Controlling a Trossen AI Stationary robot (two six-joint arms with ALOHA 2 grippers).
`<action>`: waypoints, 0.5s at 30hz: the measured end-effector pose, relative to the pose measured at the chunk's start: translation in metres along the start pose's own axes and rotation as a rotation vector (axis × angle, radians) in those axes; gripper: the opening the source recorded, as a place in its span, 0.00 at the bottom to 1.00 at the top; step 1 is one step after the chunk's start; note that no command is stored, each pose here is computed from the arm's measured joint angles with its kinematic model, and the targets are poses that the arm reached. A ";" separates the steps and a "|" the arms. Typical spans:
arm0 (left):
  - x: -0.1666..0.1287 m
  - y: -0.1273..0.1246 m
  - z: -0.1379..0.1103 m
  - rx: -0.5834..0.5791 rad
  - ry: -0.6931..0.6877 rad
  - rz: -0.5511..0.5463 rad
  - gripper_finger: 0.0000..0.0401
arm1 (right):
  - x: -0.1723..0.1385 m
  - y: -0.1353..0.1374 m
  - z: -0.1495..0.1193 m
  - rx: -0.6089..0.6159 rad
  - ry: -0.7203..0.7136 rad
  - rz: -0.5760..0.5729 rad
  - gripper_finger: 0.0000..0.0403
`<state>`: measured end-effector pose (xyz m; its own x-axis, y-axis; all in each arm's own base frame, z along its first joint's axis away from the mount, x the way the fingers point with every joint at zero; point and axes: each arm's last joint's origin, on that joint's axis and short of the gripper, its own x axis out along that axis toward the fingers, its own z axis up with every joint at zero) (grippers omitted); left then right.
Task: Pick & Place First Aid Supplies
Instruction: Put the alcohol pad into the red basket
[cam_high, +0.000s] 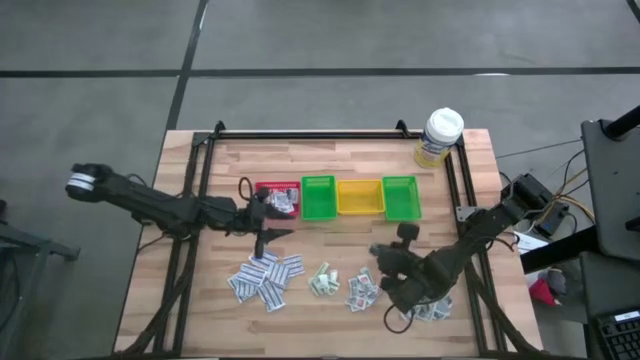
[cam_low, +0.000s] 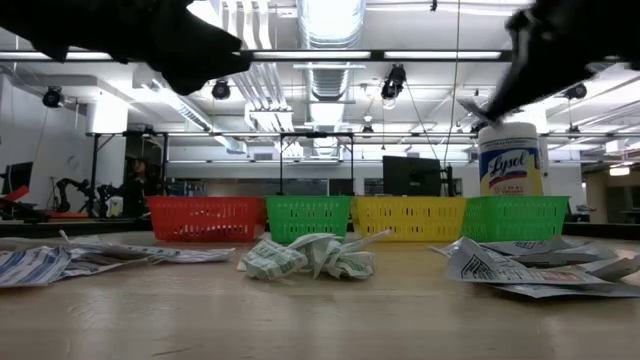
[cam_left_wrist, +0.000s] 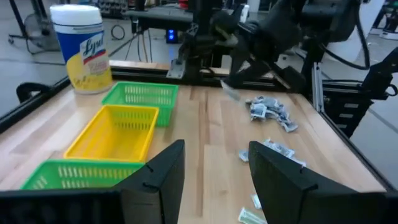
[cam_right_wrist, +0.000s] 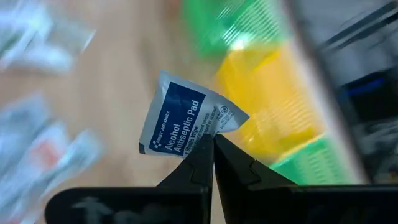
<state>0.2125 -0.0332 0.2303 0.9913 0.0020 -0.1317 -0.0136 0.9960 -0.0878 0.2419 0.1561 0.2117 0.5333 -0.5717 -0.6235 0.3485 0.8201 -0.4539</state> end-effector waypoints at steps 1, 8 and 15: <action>0.003 0.000 0.000 0.006 -0.012 -0.001 0.43 | -0.001 0.000 0.004 0.017 -0.056 -0.040 0.02; 0.018 -0.003 0.000 0.041 -0.116 -0.009 0.43 | 0.002 -0.001 0.026 0.108 -0.314 -0.248 0.02; 0.031 -0.006 -0.002 0.076 -0.205 -0.011 0.43 | 0.013 -0.008 0.041 0.192 -0.385 -0.355 0.02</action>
<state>0.2432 -0.0389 0.2246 0.9974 0.0009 0.0727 0.0000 0.9999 -0.0125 0.2776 0.1427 0.2330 0.5880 -0.7929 -0.1596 0.6730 0.5891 -0.4473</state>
